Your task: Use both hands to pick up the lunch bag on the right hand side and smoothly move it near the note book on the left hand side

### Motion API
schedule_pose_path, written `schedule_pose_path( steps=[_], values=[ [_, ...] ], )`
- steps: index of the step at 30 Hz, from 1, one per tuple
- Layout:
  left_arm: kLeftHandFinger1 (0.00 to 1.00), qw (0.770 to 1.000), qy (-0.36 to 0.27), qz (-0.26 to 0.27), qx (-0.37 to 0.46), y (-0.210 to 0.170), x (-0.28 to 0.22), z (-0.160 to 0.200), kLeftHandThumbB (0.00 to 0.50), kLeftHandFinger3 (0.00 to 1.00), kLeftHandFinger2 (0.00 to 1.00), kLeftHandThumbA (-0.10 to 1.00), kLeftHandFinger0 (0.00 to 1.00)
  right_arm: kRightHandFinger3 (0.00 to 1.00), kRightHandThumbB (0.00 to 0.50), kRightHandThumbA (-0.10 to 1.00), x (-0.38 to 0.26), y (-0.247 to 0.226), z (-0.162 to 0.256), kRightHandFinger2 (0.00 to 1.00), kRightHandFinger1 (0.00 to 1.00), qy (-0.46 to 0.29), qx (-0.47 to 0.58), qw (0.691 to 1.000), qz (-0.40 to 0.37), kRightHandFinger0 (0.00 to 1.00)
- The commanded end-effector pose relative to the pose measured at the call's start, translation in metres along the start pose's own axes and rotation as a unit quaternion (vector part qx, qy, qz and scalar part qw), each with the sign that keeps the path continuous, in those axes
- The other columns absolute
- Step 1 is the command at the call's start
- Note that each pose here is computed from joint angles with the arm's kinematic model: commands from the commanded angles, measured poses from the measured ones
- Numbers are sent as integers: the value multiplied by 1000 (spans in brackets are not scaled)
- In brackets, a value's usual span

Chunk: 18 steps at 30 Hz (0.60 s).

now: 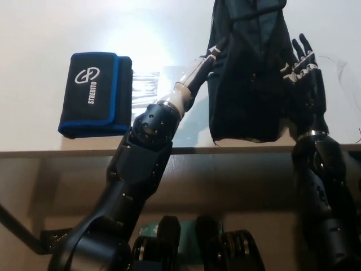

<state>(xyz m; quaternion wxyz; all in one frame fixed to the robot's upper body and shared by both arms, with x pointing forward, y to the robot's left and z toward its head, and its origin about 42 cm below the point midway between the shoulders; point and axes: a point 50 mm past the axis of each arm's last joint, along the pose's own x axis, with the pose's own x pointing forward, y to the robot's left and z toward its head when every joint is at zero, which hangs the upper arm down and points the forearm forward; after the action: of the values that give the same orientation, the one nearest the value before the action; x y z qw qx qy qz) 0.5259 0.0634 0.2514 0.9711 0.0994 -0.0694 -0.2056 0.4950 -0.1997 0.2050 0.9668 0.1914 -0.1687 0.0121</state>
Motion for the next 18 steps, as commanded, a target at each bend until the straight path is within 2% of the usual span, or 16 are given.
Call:
schedule_pose_path(
  steps=[1, 4, 5, 6, 10, 14, 15, 18],
  values=[
    [1000, 998, -64, 0, 11, -5, 12, 33, 464, 1000, 1000, 1000, 1000, 1000, 311, 1000, 22, 36, 14, 1000, 1000, -22, 81, 995, 53, 1000],
    [1000, 998, -66, 2, 6, -9, 11, 31, 491, 1000, 1000, 1000, 1000, 1000, 357, 1000, 21, 46, 10, 1000, 1000, 0, 132, 987, 87, 1000],
    [1000, 998, -66, 2, 6, -9, 10, 31, 496, 1000, 1000, 1000, 1000, 1000, 359, 1000, 21, 48, 9, 1000, 1000, 2, 136, 986, 94, 1000],
    [1000, 998, -67, 5, 5, -8, 9, 30, 490, 1000, 1000, 1000, 1000, 1000, 380, 1000, 20, 52, 7, 1000, 1000, 7, 136, 986, 99, 1000],
    [1000, 997, -75, 17, -8, -1, 0, 26, 432, 1000, 1000, 1000, 1000, 1000, 409, 1000, 17, 64, 0, 1000, 1000, 20, 157, 981, 115, 1000],
    [1000, 997, -75, 31, -12, 7, -10, 23, 414, 1000, 1000, 1000, 1000, 1000, 411, 1000, 16, 74, -2, 1000, 1000, 25, 170, 978, 121, 1000],
    [1000, 996, -75, 40, -18, 11, -14, 22, 441, 1000, 1000, 1000, 1000, 1000, 404, 1000, 15, 78, -4, 1000, 1000, 26, 171, 977, 123, 1000],
    [1000, 993, -83, 63, -47, 19, -26, 17, 435, 1000, 1000, 1000, 1000, 1000, 388, 1000, 15, 87, -7, 1000, 1000, 36, 181, 973, 137, 1000]
  ],
)
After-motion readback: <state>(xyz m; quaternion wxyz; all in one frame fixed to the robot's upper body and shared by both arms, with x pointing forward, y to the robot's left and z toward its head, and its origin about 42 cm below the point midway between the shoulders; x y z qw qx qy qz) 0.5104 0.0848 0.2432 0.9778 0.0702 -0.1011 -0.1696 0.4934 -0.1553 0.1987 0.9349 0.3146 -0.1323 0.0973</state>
